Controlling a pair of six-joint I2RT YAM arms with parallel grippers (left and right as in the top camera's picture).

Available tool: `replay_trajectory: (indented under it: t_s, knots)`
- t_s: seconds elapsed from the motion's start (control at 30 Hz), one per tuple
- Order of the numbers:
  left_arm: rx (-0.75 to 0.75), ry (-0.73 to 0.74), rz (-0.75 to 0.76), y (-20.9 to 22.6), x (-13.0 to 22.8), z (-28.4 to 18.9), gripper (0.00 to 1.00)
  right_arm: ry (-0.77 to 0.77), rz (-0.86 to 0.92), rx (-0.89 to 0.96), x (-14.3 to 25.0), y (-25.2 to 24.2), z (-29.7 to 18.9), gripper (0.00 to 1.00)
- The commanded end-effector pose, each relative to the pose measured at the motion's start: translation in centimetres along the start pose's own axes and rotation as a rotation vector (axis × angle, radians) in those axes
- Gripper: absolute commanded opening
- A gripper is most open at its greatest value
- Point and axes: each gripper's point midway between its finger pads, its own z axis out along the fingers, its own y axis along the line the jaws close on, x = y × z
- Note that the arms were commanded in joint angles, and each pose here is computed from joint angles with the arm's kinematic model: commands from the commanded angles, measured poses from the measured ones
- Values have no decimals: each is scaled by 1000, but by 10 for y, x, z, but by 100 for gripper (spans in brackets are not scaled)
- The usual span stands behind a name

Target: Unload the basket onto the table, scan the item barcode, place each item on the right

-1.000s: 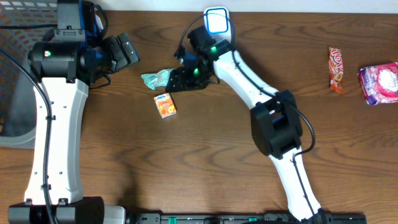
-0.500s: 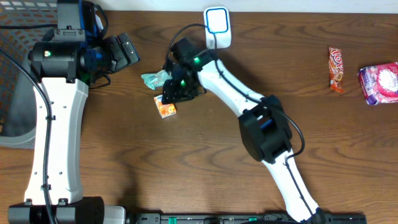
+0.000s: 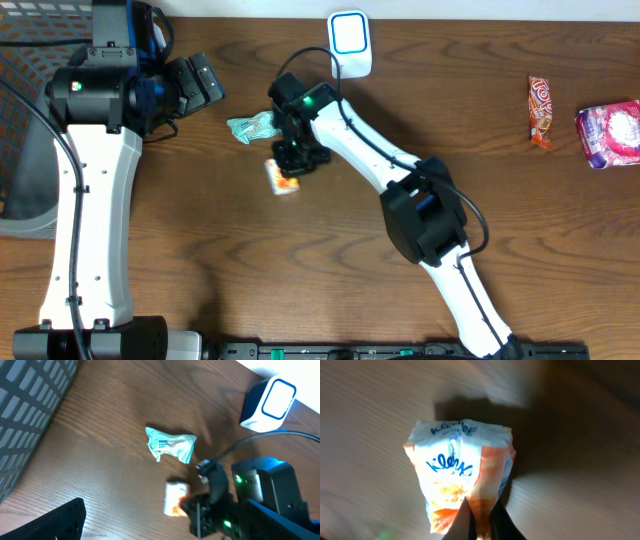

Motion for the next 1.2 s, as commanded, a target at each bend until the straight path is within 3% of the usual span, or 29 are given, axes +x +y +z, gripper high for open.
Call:
replay_trajectory:
  t_s: [0.0, 0.07, 0.1, 0.13, 0.17, 0.23, 0.33, 0.57, 0.67, 0.87, 1.03, 1.13, 1.17]
  knots:
    - [-11, 3, 1, 3, -1, 2, 98, -42, 62, 298, -1, -72, -30, 1]
    - [-11, 3, 1, 3, 0, 2, 98, -63, 82, 403, 3, -95, -58, 17]
    - [-11, 3, 1, 3, 0, 2, 98, -79, 87, 438, 3, -103, -72, 34]
    - [-11, 3, 1, 3, 0, 2, 98, -94, 76, 455, 4, -108, -86, 63]
    - [-11, 3, 1, 3, -1, 2, 98, -108, 63, 452, 3, -109, -97, 75]
    - [-11, 3, 1, 3, 0, 2, 98, -134, 43, 421, 3, -105, -112, 84]
    - [-11, 3, 1, 3, 0, 2, 98, -146, 1, 363, 4, -93, -121, 83]
    - [-11, 3, 1, 3, 0, 2, 98, -97, -91, 331, 9, -57, -87, 69]
    - [-11, 3, 1, 3, 0, 2, 98, -90, -145, 415, 10, -48, -69, 63]
    - [-11, 3, 1, 3, -1, 2, 98, -122, -195, 649, 9, -44, -45, 62]
    - [-11, 3, 1, 3, 0, 2, 98, -97, -221, 693, 10, -46, -22, 60]
    - [-11, 3, 1, 3, 0, 2, 98, -70, -217, 703, 12, -52, -10, 54]
    - [-11, 3, 1, 3, 0, 2, 98, -65, -215, 704, 12, -54, -9, 47]
